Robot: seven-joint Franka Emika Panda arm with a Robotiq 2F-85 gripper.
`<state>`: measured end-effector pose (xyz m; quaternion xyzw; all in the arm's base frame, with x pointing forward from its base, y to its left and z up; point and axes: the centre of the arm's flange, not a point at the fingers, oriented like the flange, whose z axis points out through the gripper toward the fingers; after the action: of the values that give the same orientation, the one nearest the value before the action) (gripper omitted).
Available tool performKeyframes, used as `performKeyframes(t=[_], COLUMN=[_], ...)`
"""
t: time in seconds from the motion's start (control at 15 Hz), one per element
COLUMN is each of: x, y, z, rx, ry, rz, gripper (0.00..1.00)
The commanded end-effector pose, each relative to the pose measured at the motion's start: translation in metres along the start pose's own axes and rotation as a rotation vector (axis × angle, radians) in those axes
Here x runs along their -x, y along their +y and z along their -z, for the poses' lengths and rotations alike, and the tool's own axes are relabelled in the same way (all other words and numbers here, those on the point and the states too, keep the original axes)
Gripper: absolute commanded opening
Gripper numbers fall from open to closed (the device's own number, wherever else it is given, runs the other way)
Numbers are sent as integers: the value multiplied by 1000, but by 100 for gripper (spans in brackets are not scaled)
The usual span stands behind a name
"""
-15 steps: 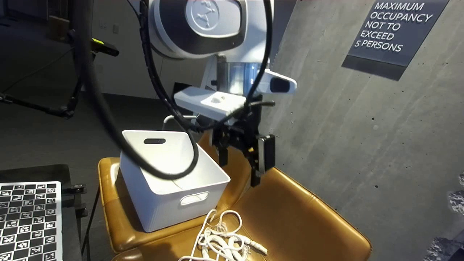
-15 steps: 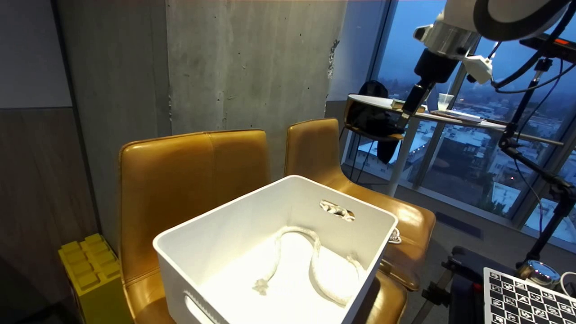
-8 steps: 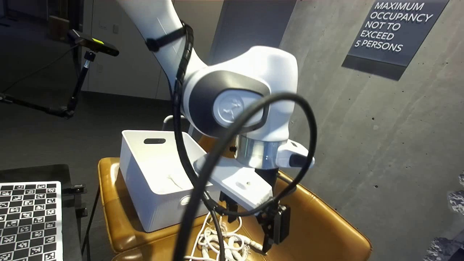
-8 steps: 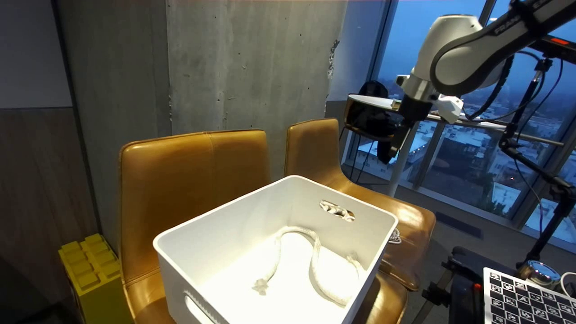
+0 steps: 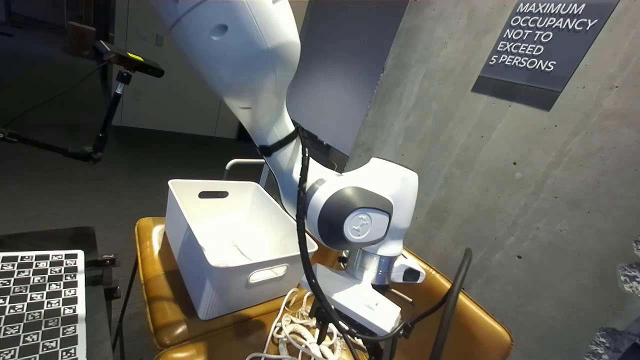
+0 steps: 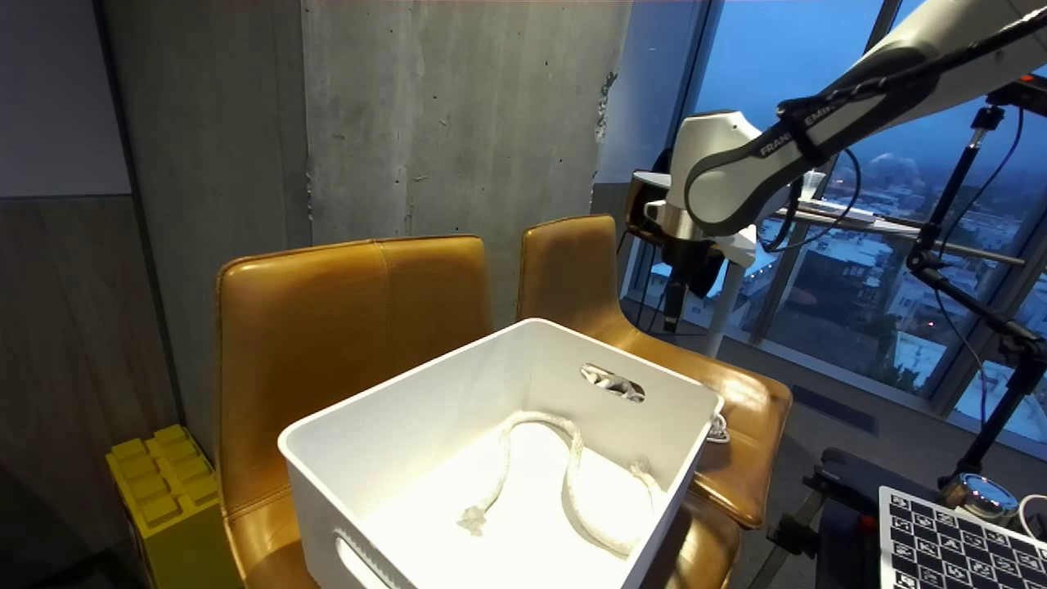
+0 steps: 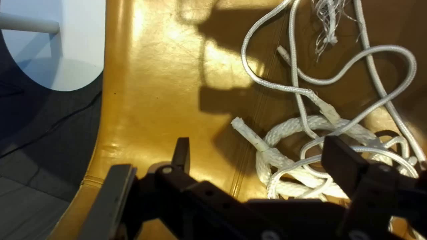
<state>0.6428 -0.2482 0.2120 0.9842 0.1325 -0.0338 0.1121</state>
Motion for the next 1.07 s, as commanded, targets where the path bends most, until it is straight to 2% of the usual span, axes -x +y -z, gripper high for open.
performKeyframes(t=[0.0, 0.33, 0.6, 1.0], x=[-48, -77, -87, -102], y=[17, 10, 9, 4], z=[-33, -78, -103, -132], rx=[-3, 26, 1, -2], ry=[-75, -129, -124, -156], rz=[112, 151, 235, 282], gripper=[100, 100, 100, 100])
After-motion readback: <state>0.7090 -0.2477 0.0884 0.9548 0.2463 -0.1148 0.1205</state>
